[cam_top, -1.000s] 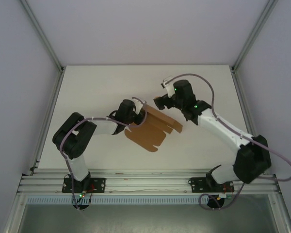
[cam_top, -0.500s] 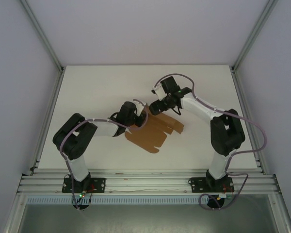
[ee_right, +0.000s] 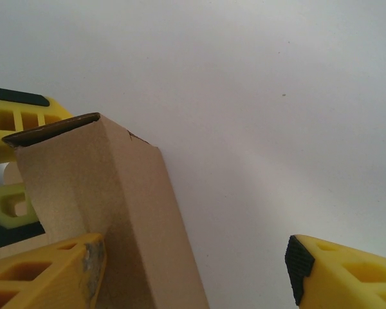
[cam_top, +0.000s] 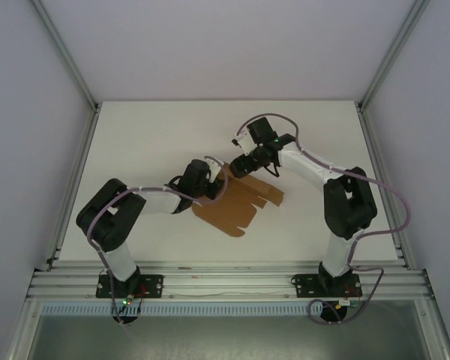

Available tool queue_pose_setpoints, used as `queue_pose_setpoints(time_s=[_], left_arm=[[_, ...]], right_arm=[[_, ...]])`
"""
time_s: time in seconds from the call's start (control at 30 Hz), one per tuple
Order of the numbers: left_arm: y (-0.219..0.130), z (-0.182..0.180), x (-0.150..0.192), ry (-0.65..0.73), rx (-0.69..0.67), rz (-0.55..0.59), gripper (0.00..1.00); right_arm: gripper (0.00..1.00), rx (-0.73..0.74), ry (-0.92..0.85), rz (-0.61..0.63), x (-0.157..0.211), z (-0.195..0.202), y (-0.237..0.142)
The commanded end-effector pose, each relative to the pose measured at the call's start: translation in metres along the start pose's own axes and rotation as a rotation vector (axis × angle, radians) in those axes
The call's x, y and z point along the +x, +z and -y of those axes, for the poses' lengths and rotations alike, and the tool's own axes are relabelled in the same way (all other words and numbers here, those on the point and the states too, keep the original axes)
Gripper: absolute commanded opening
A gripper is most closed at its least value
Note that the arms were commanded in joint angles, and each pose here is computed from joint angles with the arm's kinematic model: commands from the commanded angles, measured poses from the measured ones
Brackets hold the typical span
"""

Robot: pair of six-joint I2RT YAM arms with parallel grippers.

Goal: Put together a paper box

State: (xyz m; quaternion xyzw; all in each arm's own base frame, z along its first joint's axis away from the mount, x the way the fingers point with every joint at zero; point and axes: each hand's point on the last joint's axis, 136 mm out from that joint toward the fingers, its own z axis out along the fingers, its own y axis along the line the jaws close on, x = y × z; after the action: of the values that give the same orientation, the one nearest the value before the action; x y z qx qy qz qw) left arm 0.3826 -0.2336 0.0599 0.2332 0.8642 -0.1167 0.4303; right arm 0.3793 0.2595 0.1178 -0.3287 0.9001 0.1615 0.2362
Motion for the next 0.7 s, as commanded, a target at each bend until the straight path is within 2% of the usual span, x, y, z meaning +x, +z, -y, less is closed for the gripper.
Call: queue_pose_setpoints(time_s=[0.0, 0.17, 0.33, 0.47, 0.5, 0.67], left_arm=[[-0.006, -0.014, 0.004, 0.015, -0.072, -0.012, 0.3], [0.008, -0.006, 0.008, 0.019, -0.029, -0.033, 0.29], [0.025, 0.006, -0.006, 0.009, 0.036, -0.01, 0.25], [0.037, 0.008, -0.016, 0.0, 0.039, -0.005, 0.02], [0.039, 0.007, -0.017, -0.001, 0.029, 0.001, 0.0], [0.034, 0.009, -0.021, -0.038, 0.044, 0.073, 0.0]], right_arm=[[0.74, -0.006, -0.003, -0.137, 0.034, 0.002, 0.009], [0.74, -0.011, -0.009, -0.152, 0.034, 0.001, 0.008], [0.74, -0.028, 0.005, -0.171, 0.033, 0.0, 0.012], [0.74, -0.022, 0.022, -0.187, 0.034, 0.001, 0.015], [0.74, -0.018, 0.031, -0.188, 0.034, 0.002, 0.015], [0.73, 0.004, 0.065, -0.185, 0.035, 0.008, 0.012]])
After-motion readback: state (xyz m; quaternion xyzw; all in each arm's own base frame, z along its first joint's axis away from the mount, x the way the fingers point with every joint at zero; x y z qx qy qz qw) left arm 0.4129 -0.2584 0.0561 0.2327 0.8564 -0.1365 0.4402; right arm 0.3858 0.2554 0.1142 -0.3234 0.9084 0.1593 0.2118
